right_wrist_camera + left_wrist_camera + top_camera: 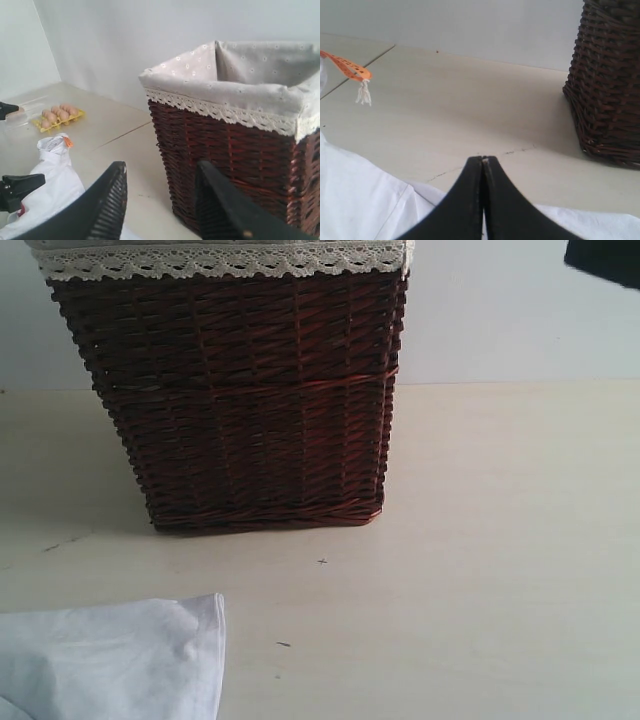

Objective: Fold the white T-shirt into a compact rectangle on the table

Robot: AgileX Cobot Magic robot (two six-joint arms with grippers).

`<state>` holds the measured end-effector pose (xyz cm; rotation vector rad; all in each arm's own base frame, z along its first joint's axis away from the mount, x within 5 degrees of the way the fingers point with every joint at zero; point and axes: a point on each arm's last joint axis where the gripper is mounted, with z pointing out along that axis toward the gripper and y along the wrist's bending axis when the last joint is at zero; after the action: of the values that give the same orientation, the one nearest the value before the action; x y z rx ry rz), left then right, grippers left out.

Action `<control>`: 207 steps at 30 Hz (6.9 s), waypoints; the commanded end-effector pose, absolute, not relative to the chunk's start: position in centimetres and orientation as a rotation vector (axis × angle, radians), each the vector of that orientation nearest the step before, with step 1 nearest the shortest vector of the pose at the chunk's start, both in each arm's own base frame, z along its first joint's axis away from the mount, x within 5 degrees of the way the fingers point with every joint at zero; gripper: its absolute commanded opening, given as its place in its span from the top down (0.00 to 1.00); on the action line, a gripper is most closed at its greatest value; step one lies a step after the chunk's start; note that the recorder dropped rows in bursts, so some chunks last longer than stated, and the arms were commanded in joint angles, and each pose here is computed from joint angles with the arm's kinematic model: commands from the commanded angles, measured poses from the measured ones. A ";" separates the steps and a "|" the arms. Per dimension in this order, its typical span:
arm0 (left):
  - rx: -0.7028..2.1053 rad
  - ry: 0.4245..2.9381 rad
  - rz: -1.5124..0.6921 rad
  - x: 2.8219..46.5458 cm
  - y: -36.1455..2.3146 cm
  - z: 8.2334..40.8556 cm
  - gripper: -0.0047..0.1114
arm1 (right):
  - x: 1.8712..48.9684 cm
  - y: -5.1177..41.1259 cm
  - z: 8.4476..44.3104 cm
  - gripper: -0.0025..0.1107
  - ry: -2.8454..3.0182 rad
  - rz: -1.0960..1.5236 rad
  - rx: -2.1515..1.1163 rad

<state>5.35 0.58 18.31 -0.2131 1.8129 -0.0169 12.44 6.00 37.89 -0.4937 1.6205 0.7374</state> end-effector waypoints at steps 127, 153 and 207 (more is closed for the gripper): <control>-0.215 1.832 -0.024 5.3 0.5 18.1 0.96 | 24.4 30.0 36.3 0.57 1.936 -0.056 -1.201; -0.560 1.417 -0.460 5.6 0.5 21.1 0.96 | 22.8 28.5 37.5 0.63 2.014 -0.007 -1.229; 1.707 2.529 0.080 15.9 -6.3 15.8 0.49 | 20.3 24.5 41.4 0.62 2.040 -0.020 -1.173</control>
<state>15.66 -6.27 16.61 1.6797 2.5041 0.0645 20.45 24.94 41.00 -1.1870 2.0360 -0.0226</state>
